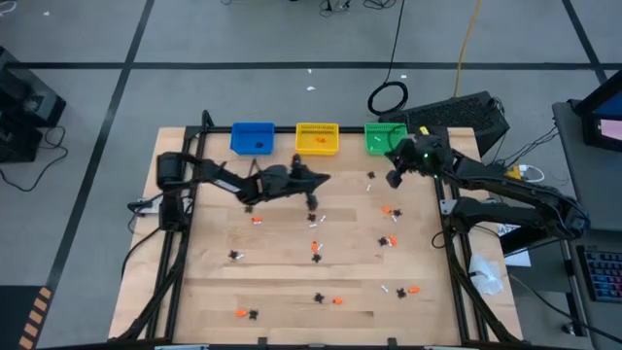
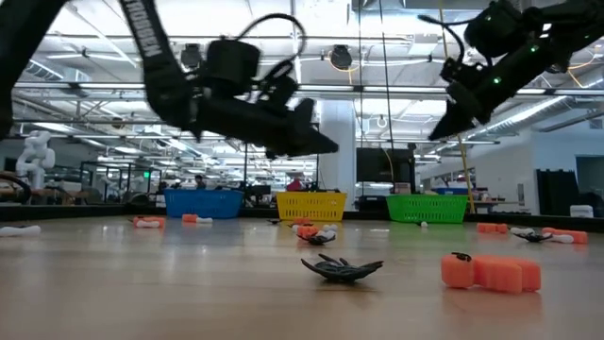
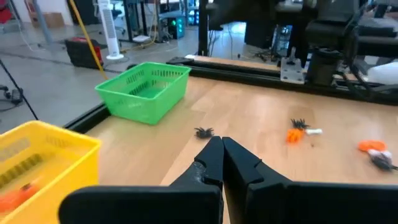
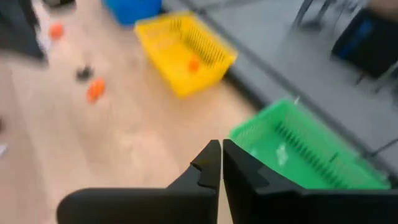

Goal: Sort Halloween decoration
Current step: Put the orange skeleton toy into the yellow bin

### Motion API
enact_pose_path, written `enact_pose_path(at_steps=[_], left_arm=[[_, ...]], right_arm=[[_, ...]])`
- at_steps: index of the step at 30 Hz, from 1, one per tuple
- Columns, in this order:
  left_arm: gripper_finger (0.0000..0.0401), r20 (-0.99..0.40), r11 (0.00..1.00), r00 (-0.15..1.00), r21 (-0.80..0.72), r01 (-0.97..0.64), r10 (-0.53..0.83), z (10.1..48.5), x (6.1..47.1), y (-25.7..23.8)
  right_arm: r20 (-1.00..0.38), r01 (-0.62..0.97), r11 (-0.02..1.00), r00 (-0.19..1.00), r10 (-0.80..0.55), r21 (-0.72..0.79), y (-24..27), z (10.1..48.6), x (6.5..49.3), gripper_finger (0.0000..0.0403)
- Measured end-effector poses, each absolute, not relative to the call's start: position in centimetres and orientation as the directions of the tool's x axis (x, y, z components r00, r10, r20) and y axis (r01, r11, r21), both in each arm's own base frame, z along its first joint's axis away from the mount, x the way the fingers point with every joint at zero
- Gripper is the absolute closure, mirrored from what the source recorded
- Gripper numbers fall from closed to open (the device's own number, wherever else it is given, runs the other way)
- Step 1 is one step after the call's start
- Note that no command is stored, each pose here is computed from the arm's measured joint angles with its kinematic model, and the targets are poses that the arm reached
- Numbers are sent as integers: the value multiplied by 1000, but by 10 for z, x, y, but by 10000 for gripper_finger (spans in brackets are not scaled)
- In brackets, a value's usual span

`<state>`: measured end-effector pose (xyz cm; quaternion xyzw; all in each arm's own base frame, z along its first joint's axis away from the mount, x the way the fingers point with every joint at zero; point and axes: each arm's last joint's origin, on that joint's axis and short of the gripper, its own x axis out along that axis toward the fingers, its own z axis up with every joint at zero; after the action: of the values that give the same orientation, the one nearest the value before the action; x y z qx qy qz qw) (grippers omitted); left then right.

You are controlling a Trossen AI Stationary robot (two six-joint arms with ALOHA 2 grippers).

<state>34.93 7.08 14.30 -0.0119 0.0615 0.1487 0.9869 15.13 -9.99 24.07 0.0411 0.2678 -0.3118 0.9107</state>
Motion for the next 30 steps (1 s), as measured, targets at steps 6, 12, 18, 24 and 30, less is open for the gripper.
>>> enact_pose_path(at_steps=[6,12,18,24,30], left_arm=[[401,-129,959,951,3,-284,282,141,300,58],[401,-164,959,946,6,-284,281,136,265,52],[401,-201,958,938,11,-285,281,128,243,48],[401,-230,958,932,13,-286,281,119,229,45],[401,-239,958,929,14,-286,281,116,226,44]], right_arm=[[-706,589,808,577,-411,12,-82,219,153,361],[-815,585,808,502,-290,72,-61,204,159,313],[-877,577,811,432,-209,92,-43,190,168,257],[-917,580,810,365,-162,88,-32,175,178,228],[-939,579,812,312,-145,67,-27,161,187,230]])
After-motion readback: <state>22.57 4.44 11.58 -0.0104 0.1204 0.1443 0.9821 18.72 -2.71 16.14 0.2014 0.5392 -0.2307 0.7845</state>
